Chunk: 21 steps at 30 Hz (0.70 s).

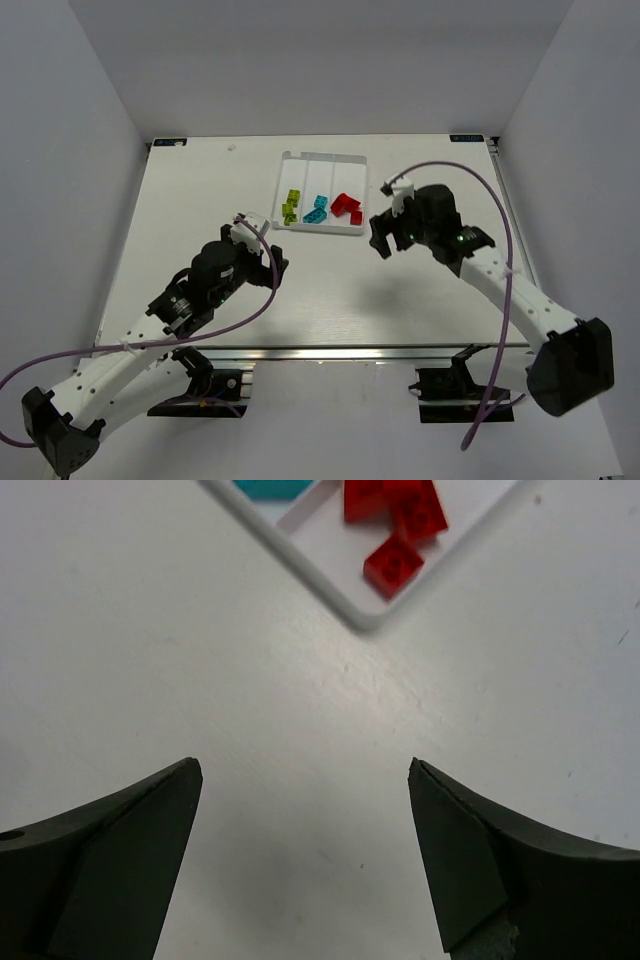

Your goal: Sort the legos into containers by color

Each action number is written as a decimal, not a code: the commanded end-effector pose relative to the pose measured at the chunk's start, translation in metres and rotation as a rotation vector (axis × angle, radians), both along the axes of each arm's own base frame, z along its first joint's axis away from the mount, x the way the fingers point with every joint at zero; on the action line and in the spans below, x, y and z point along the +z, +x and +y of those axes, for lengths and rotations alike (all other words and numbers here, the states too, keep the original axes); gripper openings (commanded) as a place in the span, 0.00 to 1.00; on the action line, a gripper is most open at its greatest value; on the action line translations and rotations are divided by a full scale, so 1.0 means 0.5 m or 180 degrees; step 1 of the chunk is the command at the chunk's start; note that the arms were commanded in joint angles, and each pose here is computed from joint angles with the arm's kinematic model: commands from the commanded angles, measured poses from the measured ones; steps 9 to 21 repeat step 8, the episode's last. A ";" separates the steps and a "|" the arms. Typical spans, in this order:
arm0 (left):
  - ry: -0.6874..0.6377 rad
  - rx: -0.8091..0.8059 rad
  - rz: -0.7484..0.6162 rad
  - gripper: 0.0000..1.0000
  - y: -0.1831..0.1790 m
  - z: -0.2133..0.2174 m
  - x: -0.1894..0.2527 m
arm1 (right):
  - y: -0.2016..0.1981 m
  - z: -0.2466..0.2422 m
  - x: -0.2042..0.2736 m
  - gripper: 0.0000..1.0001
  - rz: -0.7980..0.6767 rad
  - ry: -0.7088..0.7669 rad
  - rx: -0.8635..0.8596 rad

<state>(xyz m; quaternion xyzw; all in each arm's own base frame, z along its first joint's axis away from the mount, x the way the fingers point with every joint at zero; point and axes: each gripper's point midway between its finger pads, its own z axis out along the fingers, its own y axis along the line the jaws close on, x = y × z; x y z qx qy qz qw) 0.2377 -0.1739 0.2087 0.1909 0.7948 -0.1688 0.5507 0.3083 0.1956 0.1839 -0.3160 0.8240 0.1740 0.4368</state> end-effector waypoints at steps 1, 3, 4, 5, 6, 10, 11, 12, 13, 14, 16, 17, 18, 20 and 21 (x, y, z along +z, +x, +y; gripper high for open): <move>-0.0004 -0.0114 0.0007 0.98 -0.002 -0.012 -0.002 | -0.021 -0.022 0.002 0.89 -0.0341 0.0019 0.0032; 0.0014 -0.0160 0.0032 0.98 -0.003 -0.017 -0.008 | -0.035 -0.029 0.004 0.89 -0.0490 0.0108 0.0046; 0.0024 -0.0169 0.0049 0.98 -0.003 -0.019 -0.011 | -0.035 -0.038 0.006 0.89 -0.0508 0.0115 0.0013; 0.0033 -0.0181 0.0051 0.98 -0.002 -0.021 -0.012 | -0.035 -0.047 0.015 0.89 -0.0565 0.0123 -0.0050; 0.0044 -0.0180 0.0072 0.98 -0.002 -0.021 -0.015 | -0.033 -0.054 0.016 0.89 -0.0568 0.0131 -0.0096; 0.0070 -0.0190 0.0085 0.98 -0.001 -0.022 -0.020 | -0.035 -0.058 0.024 0.89 -0.0597 0.0207 -0.0113; 0.0070 -0.0190 0.0085 0.98 -0.001 -0.022 -0.020 | -0.035 -0.058 0.024 0.89 -0.0597 0.0207 -0.0113; 0.0070 -0.0190 0.0085 0.98 -0.001 -0.022 -0.020 | -0.035 -0.058 0.024 0.89 -0.0597 0.0207 -0.0113; 0.0070 -0.0190 0.0085 0.98 -0.001 -0.022 -0.020 | -0.035 -0.058 0.024 0.89 -0.0597 0.0207 -0.0113; 0.0070 -0.0190 0.0085 0.98 -0.001 -0.022 -0.020 | -0.035 -0.058 0.024 0.89 -0.0597 0.0207 -0.0113; 0.0070 -0.0190 0.0085 0.98 -0.001 -0.022 -0.020 | -0.035 -0.058 0.024 0.89 -0.0597 0.0207 -0.0113; 0.0070 -0.0190 0.0085 0.98 -0.001 -0.022 -0.020 | -0.035 -0.058 0.024 0.89 -0.0597 0.0207 -0.0113; 0.0070 -0.0190 0.0085 0.98 -0.001 -0.022 -0.020 | -0.035 -0.058 0.024 0.89 -0.0597 0.0207 -0.0113; 0.0070 -0.0190 0.0085 0.98 -0.001 -0.022 -0.020 | -0.035 -0.058 0.024 0.89 -0.0597 0.0207 -0.0113; 0.0070 -0.0190 0.0085 0.98 -0.001 -0.022 -0.020 | -0.035 -0.058 0.024 0.89 -0.0597 0.0207 -0.0113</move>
